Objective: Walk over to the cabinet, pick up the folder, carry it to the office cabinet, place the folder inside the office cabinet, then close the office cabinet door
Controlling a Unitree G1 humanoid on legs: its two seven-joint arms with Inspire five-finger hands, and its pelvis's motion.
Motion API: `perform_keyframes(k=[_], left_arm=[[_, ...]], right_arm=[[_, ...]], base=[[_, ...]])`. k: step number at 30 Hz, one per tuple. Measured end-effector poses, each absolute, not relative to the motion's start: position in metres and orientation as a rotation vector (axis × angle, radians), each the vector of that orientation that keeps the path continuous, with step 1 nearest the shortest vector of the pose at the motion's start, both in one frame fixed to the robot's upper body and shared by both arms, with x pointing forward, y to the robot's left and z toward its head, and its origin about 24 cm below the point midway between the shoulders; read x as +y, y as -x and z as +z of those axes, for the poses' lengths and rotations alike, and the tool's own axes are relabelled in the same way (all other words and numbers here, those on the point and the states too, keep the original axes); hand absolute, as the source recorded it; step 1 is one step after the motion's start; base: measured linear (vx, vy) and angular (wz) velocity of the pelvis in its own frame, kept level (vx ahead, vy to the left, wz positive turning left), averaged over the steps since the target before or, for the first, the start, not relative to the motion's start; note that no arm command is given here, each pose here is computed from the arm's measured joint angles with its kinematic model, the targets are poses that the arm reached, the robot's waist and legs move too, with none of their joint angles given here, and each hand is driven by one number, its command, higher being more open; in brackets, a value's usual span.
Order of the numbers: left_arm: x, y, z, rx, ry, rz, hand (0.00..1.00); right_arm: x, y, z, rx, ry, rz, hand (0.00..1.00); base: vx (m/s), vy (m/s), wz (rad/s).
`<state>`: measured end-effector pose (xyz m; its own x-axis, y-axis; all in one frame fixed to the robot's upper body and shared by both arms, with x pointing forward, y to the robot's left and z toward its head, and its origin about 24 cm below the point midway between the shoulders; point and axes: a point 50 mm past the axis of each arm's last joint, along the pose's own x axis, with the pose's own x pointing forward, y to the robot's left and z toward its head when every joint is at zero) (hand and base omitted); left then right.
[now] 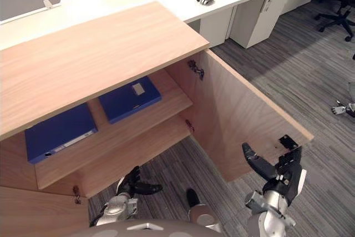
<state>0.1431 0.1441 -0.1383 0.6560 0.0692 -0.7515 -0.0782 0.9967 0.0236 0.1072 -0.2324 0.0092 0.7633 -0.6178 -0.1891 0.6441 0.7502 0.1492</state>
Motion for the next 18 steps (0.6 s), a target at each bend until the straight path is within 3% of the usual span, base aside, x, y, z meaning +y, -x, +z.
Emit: perform_keyframes(k=[18], left_arm=[[0.155, -0.129, -0.145, 0.903, -0.124, -0.051, 1.00]], right_arm=[[-0.198, -0.062, 0.004, 0.347, -0.193, -0.337, 1.00]], base=[[-0.01, -0.011, 0.05]])
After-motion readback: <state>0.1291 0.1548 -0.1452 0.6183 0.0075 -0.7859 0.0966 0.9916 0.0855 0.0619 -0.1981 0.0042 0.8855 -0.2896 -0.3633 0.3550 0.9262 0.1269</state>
